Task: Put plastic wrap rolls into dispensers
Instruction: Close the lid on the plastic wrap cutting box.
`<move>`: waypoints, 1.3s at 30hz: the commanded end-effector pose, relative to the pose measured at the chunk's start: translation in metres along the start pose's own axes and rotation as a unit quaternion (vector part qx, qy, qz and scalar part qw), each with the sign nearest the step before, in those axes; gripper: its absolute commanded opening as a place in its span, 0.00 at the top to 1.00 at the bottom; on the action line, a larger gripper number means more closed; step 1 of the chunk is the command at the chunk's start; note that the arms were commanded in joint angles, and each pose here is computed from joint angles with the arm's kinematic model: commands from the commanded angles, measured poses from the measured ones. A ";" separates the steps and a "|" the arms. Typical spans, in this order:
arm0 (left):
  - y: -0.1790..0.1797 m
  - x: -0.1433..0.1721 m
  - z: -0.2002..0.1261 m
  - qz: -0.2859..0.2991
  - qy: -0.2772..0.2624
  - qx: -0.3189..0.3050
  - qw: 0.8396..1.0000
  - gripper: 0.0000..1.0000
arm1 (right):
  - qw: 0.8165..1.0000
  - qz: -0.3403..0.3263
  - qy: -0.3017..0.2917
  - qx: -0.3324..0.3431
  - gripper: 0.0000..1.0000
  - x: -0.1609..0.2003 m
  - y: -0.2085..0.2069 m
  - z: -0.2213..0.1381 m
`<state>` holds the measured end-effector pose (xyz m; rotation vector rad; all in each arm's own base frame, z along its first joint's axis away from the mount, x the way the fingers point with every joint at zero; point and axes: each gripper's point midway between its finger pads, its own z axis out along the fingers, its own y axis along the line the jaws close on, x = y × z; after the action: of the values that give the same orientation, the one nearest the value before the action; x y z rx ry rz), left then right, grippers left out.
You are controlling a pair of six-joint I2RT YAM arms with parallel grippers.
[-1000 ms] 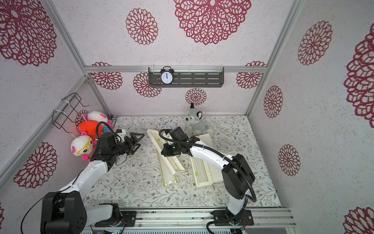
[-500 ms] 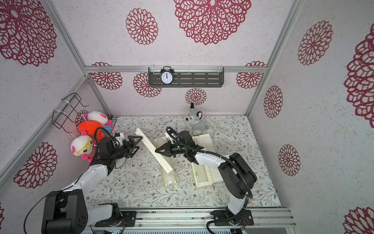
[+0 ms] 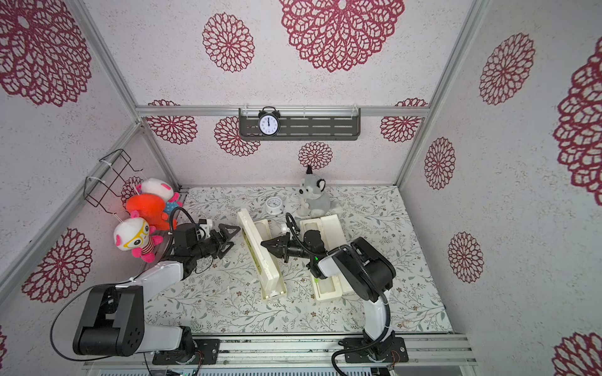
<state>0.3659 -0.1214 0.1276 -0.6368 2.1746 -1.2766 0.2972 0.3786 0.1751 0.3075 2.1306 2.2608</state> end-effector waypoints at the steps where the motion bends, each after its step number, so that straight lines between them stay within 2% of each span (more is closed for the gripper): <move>1: -0.012 -0.006 0.011 0.026 -0.007 0.011 1.000 0.02 | 0.999 -0.018 -0.024 -0.037 1.00 -0.006 0.021 -0.012; 8: -0.006 0.000 0.036 0.021 0.013 0.002 1.000 0.02 | 0.999 0.009 -0.053 0.000 1.00 -0.014 -0.008 -0.028; 13: -0.003 0.003 0.048 0.015 0.023 -0.001 1.000 0.02 | 0.997 0.021 -0.065 0.017 0.74 -0.017 -0.017 -0.036; 21: 0.004 0.006 0.062 0.007 0.034 -0.005 0.999 0.01 | 0.991 -0.009 -0.081 0.106 0.67 -0.022 -0.034 -0.046; 24: 0.009 0.008 0.064 0.002 0.037 -0.011 0.999 0.01 | 0.979 -0.047 -0.088 0.176 0.56 -0.024 -0.042 -0.053; 29: 0.022 0.012 0.068 -0.005 0.044 -0.027 0.999 0.04 | 0.947 -0.116 -0.096 0.282 0.46 -0.029 -0.049 -0.067; 32: 0.025 0.014 0.071 -0.009 0.048 -0.028 0.998 0.07 | 0.917 -0.171 -0.097 0.347 0.36 -0.031 -0.047 -0.073; 36: 0.016 0.015 0.075 -0.009 0.055 -0.017 0.998 0.12 | 0.842 -0.273 -0.076 0.460 0.14 -0.031 -0.039 -0.067; 39: 0.005 0.016 0.075 -0.007 0.057 -0.010 0.998 0.14 | 0.800 -0.310 -0.054 0.511 0.08 -0.027 -0.042 -0.060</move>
<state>0.3948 -0.1680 0.0708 -0.6441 2.3169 -1.2977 0.3226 0.3400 0.1513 -0.0545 2.5211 0.9836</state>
